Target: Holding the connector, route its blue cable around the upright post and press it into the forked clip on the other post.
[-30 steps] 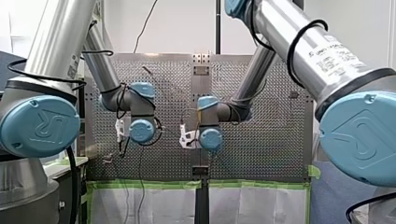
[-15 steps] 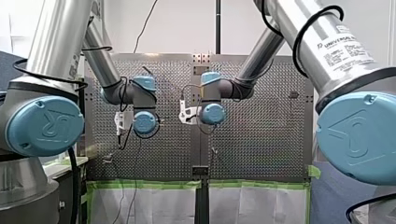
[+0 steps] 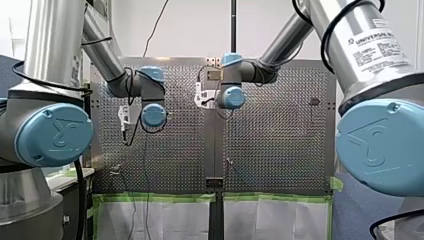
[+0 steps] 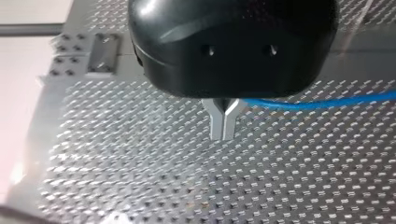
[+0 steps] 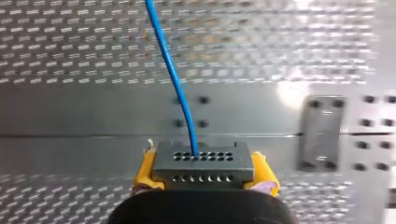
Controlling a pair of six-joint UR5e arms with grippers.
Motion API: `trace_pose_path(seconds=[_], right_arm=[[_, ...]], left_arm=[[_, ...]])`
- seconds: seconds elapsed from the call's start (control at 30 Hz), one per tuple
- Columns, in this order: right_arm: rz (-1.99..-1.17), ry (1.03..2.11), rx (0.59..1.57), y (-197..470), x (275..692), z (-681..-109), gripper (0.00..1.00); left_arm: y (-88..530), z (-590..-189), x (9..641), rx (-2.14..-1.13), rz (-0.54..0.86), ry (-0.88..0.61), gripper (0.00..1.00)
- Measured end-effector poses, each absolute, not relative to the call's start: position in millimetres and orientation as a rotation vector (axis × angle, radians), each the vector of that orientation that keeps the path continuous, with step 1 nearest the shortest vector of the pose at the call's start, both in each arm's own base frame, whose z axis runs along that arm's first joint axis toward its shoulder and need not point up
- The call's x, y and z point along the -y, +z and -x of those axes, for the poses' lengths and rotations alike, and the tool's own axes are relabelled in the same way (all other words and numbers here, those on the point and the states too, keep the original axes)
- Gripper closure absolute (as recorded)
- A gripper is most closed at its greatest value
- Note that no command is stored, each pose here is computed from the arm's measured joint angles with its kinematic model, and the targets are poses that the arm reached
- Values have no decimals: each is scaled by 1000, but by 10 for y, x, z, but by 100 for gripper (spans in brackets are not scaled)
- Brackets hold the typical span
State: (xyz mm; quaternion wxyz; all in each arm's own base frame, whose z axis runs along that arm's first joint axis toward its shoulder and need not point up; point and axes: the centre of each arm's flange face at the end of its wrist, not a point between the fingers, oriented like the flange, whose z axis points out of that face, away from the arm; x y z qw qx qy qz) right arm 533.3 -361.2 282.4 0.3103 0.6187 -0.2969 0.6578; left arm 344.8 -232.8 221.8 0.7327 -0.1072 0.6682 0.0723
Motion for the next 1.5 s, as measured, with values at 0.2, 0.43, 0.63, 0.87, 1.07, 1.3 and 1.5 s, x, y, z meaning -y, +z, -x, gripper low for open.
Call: trace_pose_path(seconds=[0.2,0.43,0.63,0.87,1.07,1.3,1.5], right_arm=[[-1578,1815,743,3275,3664,-5322,100],[-1505,1896,684,3840,3663,-5279,100],[-1460,1943,641,4250,3644,-5275,100],[-1452,1971,609,4452,3672,-5344,100],[-1464,1986,589,4551,3702,-5430,100],[-1504,1993,574,4517,3794,-5566,100],[-1523,2001,574,4522,3872,-5680,100]], left_arm=[[2571,-3553,2328,-1421,281,126,100],[3015,-3656,2291,-1363,334,95,100],[3364,-3746,2234,-1325,371,83,100],[3669,-3850,2153,-1299,397,92,100],[3877,-3979,2070,-1291,421,103,100],[4120,-4159,1920,-1282,428,112,100],[4295,-4297,1785,-1271,438,97,100]])
